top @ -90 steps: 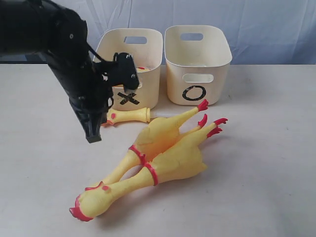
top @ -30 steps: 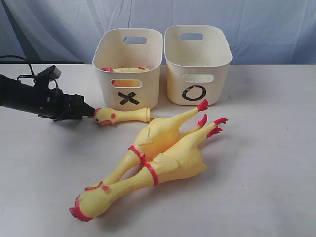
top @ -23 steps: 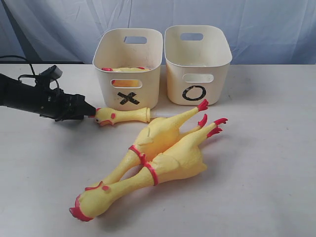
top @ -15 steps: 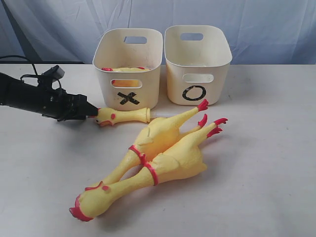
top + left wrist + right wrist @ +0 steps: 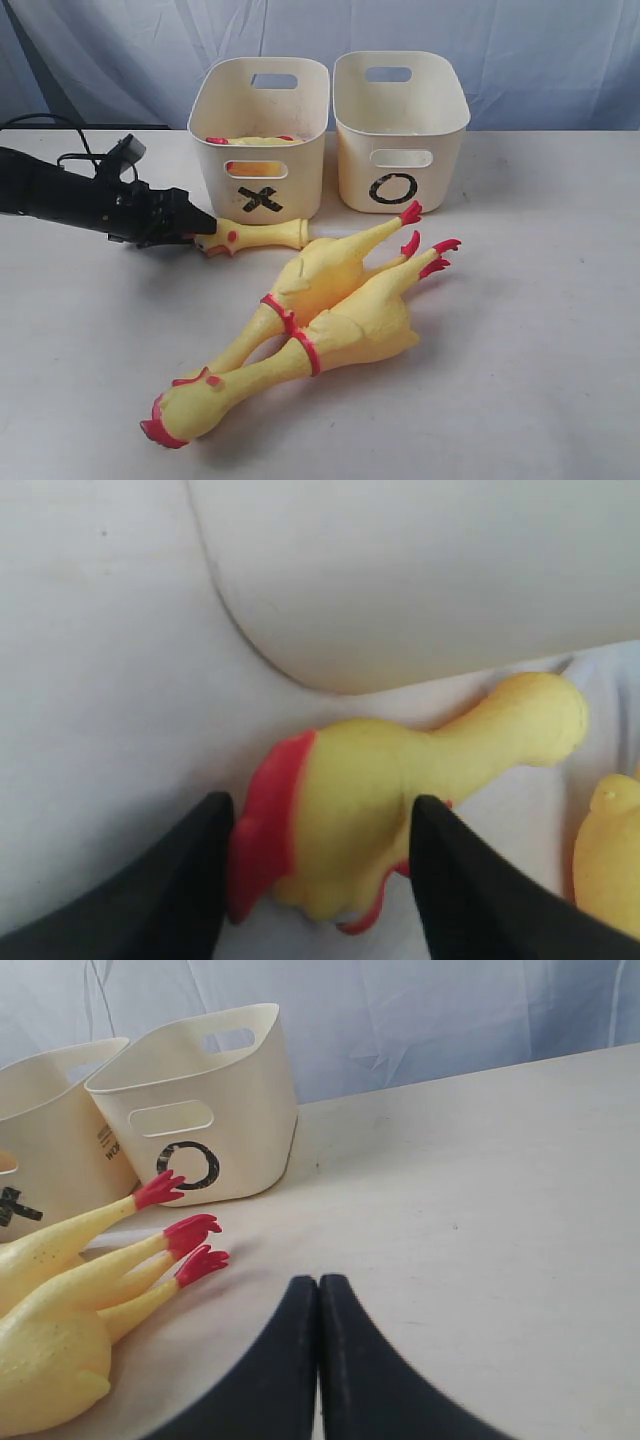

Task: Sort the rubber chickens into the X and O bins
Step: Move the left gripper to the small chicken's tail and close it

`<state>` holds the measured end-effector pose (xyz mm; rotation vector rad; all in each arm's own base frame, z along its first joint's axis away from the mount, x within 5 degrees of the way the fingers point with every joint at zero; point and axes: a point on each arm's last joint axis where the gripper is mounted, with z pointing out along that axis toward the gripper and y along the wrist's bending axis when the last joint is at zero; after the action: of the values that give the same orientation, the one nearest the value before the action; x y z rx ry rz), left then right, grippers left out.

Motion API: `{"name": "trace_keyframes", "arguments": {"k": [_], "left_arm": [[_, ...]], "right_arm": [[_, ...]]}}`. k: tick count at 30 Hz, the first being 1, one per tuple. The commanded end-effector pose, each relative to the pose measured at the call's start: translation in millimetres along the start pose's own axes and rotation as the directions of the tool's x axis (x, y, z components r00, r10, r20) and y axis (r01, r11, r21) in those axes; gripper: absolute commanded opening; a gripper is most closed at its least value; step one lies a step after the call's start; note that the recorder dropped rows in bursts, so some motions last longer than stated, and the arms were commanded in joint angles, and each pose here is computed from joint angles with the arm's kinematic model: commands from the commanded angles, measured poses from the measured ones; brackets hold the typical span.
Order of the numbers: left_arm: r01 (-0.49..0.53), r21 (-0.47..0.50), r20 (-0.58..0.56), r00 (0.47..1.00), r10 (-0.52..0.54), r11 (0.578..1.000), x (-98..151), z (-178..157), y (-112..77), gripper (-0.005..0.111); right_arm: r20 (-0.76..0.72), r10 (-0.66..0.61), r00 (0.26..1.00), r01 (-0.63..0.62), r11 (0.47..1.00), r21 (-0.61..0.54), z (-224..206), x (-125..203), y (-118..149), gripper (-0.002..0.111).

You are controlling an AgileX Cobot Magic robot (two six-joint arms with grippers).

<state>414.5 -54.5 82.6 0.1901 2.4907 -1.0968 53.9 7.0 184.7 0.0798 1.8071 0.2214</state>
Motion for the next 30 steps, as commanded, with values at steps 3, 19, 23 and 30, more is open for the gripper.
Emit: {"name": "trace_keyframes", "arguments": {"k": [3,19,23,30], "left_arm": [[0.001,-0.004,-0.039,0.999,-0.001,1.0,7.5,6.5,4.6,0.051],[-0.071,-0.047,-0.097,0.993,0.066,0.996,12.4,6.1,9.1,0.0],[-0.083,-0.041,-0.112,0.991,0.078,0.996,13.8,6.0,8.8,0.0],[-0.071,0.059,-0.149,0.986,0.079,0.996,17.8,4.8,0.5,0.0]], "right_arm": [[0.012,-0.004,1.0,0.004,1.0,-0.003,-0.2,-0.7,0.1,-0.001],[0.012,-0.004,1.0,0.004,1.0,-0.003,-0.2,-0.7,0.1,-0.001],[0.012,-0.004,1.0,0.004,1.0,-0.003,-0.2,-0.7,0.1,-0.001],[0.012,-0.004,1.0,0.004,1.0,-0.003,-0.2,-0.7,0.1,-0.001]]}}
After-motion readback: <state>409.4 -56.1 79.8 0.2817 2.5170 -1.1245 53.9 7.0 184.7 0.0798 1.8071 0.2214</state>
